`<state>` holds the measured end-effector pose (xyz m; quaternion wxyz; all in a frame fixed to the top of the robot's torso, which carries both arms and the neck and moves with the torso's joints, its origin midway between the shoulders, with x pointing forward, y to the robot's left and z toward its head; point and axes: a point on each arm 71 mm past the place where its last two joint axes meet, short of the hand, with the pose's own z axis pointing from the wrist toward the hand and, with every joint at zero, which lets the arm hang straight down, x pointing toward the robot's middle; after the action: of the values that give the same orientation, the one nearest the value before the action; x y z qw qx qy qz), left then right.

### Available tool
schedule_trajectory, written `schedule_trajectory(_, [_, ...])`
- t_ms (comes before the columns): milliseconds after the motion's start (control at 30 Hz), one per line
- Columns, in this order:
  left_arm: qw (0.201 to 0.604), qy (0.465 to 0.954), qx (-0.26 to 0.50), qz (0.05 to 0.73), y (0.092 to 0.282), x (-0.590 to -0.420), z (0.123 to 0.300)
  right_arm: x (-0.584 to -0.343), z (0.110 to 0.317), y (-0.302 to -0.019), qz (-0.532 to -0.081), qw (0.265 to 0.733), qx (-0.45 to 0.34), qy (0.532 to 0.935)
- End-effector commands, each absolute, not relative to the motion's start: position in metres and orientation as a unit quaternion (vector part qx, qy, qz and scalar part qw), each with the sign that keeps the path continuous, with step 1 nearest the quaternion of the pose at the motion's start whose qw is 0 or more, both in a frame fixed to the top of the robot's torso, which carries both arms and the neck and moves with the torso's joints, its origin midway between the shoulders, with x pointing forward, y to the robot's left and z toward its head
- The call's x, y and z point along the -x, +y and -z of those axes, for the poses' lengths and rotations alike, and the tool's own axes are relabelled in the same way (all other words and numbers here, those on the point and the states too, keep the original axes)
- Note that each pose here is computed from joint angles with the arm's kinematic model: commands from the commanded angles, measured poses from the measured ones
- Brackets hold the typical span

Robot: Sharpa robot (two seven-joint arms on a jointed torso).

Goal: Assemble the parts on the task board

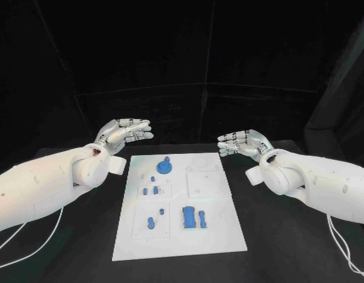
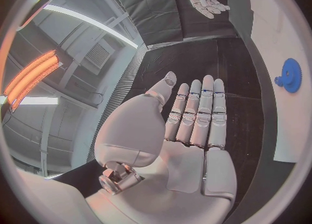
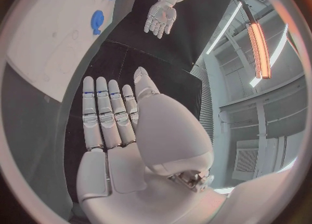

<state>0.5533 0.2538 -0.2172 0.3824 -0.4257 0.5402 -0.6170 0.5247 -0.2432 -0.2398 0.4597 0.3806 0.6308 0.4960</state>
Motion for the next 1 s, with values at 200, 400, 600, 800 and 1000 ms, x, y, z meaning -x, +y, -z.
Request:
schedule_trajectory(200, [0.392, 0.536, 0.433, 0.610, 0.251, -0.554, 0.220, -0.527, 0.240, -0.239, -0.502, 0.463, -0.391, 0.617])
schedule_trajectory(400, [0.406, 0.531, 0.444, 0.596, 0.241, -0.543, 0.225, -0.513, 0.237, -0.226, -0.511, 0.472, -0.416, 0.585])
schedule_trajectory(600, [0.430, 0.524, 0.462, 0.572, 0.225, -0.523, 0.229, -0.490, 0.232, -0.209, -0.516, 0.483, -0.457, 0.540])
schedule_trajectory(800, [0.460, 0.514, 0.480, 0.542, 0.208, -0.495, 0.230, -0.469, 0.226, -0.196, -0.510, 0.491, -0.488, 0.510])
schedule_trajectory(1000, [0.481, 0.507, 0.492, 0.519, 0.198, -0.474, 0.227, -0.462, 0.224, -0.192, -0.507, 0.493, -0.498, 0.502])
